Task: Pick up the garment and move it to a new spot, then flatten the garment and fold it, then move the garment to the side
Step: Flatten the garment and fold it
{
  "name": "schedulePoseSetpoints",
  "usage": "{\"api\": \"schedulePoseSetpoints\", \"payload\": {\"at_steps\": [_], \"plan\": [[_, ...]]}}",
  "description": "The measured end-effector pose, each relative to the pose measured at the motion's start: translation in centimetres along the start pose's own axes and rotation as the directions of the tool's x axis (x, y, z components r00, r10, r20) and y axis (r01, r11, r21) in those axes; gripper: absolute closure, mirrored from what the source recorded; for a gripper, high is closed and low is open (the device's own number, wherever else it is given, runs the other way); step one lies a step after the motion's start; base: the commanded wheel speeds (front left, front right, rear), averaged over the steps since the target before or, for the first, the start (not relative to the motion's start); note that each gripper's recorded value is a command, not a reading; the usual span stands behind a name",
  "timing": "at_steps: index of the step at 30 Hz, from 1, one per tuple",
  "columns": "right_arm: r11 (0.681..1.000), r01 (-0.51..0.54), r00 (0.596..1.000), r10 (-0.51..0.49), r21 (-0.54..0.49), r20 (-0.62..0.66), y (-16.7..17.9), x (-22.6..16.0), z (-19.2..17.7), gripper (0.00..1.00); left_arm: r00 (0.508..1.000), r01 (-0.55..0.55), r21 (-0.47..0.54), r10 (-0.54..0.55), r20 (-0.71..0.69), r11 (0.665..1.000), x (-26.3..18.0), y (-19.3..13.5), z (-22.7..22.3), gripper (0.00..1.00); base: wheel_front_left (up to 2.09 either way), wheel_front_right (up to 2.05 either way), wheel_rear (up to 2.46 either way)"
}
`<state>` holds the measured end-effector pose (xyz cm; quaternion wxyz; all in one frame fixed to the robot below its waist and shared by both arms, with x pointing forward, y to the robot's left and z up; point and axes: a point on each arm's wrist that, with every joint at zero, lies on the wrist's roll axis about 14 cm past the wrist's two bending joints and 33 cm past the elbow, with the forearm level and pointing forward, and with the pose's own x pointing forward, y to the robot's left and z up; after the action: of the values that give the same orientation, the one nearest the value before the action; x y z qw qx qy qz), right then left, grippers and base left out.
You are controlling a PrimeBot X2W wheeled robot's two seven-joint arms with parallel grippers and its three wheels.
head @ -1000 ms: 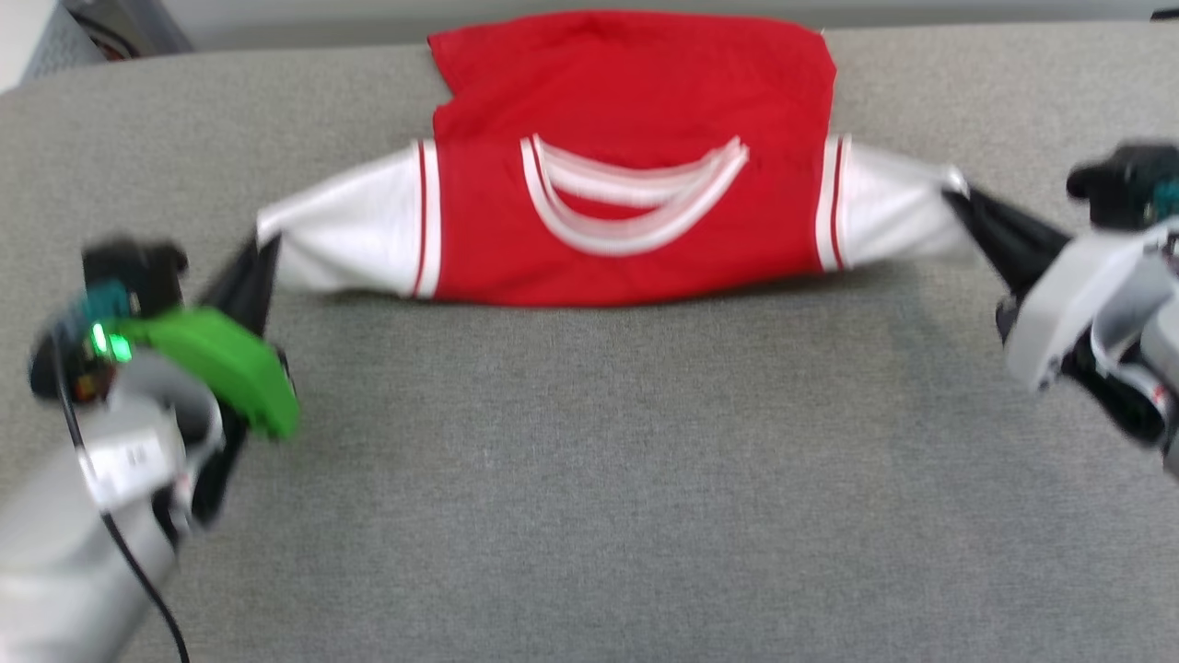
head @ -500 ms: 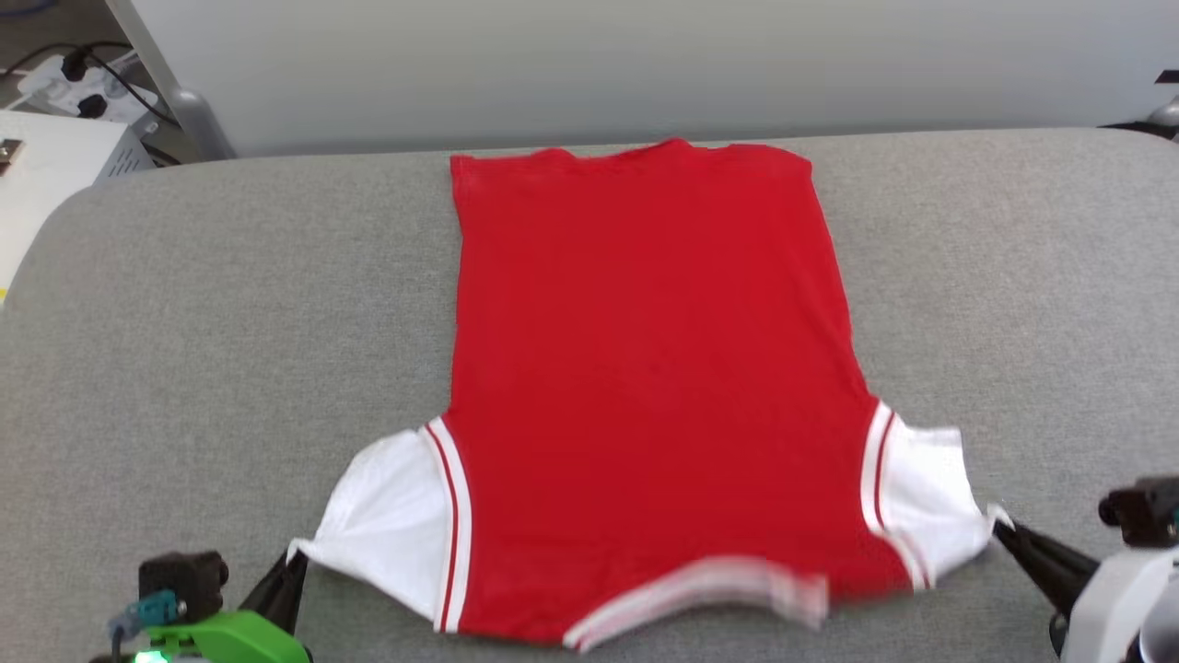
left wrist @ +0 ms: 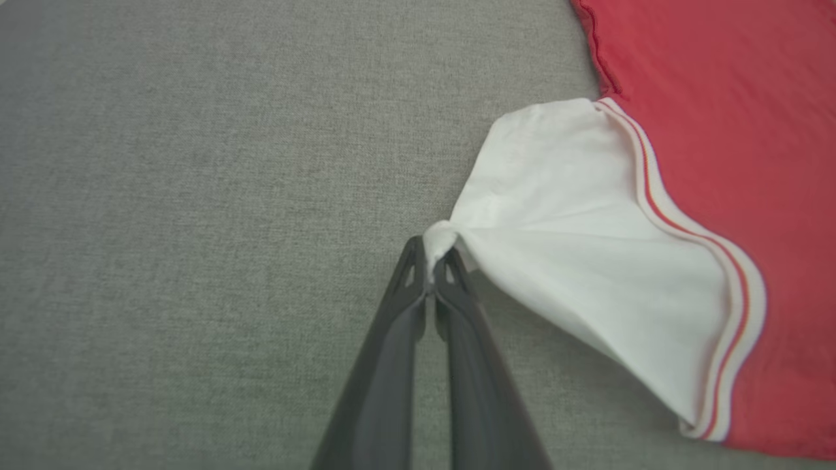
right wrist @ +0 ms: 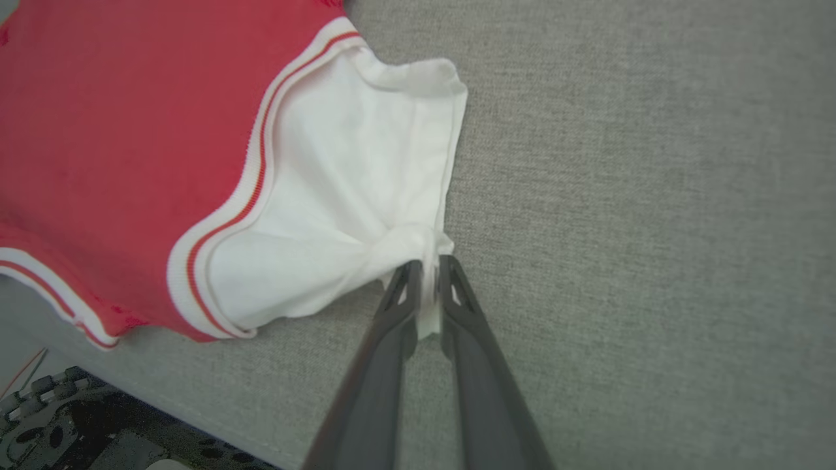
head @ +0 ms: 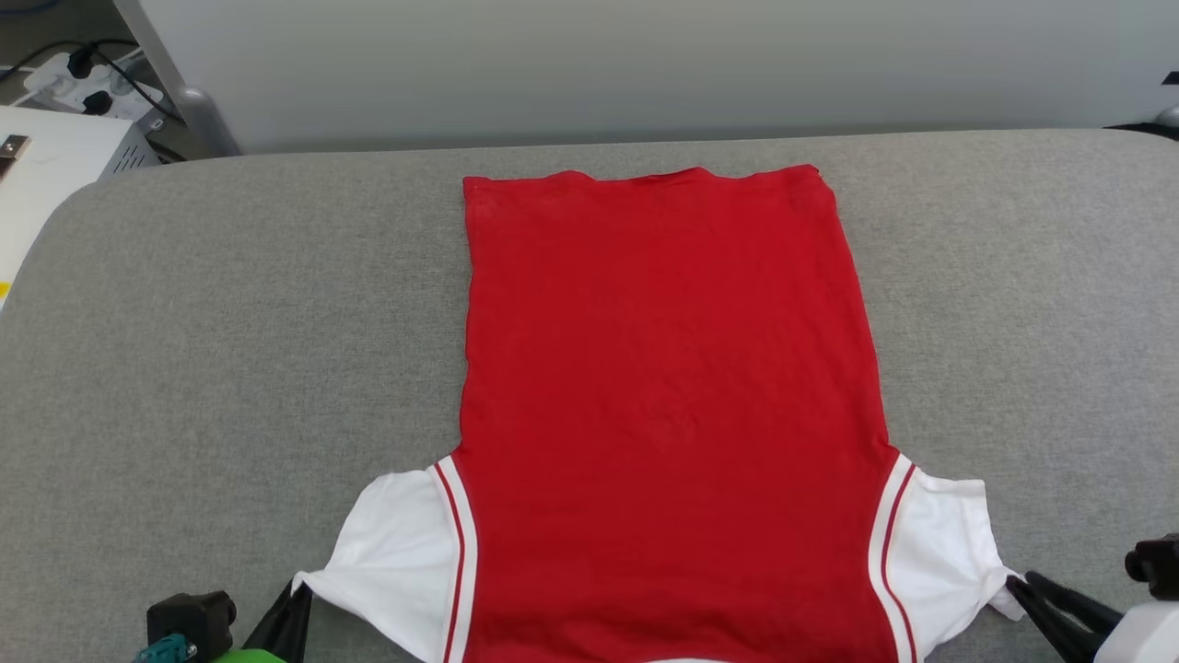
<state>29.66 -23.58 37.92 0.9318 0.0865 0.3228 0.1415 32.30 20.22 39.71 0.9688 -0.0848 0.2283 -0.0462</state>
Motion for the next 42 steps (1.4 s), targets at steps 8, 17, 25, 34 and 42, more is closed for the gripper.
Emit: {"api": "schedulePoseSetpoints", "payload": {"at_steps": [8, 17, 25, 34, 42], "plan": [[0.982, 0.045, 0.956, 0.011, -0.184, 0.292, -1.9, 1.5, 15.8, 0.0, 0.992, 0.037, 0.04, -0.041, 0.119, 0.999, 1.5, -1.9, 3.4, 1.0, 0.0, 0.0, 0.0], [0.943, 0.071, 0.971, 0.01, -0.324, 0.24, -0.6, 6.6, 28.8, 0.0, 0.978, 0.065, 0.076, -0.079, 0.195, 0.995, 3.5, -3.5, 5.9, 1.0, 0.0, 0.0, 0.0], [0.96, 0.028, 0.98, -0.08, -0.278, -0.18, -0.4, 15.6, 28.1, 0.0, 0.978, 0.036, 0.059, -0.048, 0.202, 0.998, 5.1, -3.3, 5.8, 1.0, 0.0, 0.0, 0.0], [0.968, 0.014, 0.931, -0.104, -0.249, -0.351, 0.2, 24.9, 24.3, 0.0, 0.987, -0.008, 0.047, 0.0, 0.162, 0.999, 6.9, -1.9, 4.4, 1.0, 0.0, 0.0, 0.0], [0.974, -0.011, 0.875, -0.101, -0.228, -0.474, -0.4, 29.9, 17.9, 0.0, 0.995, -0.053, 0.058, 0.047, 0.091, 0.997, 7.7, -0.1, 2.0, 1.0, 0.0, 0.0, 0.0]]}}
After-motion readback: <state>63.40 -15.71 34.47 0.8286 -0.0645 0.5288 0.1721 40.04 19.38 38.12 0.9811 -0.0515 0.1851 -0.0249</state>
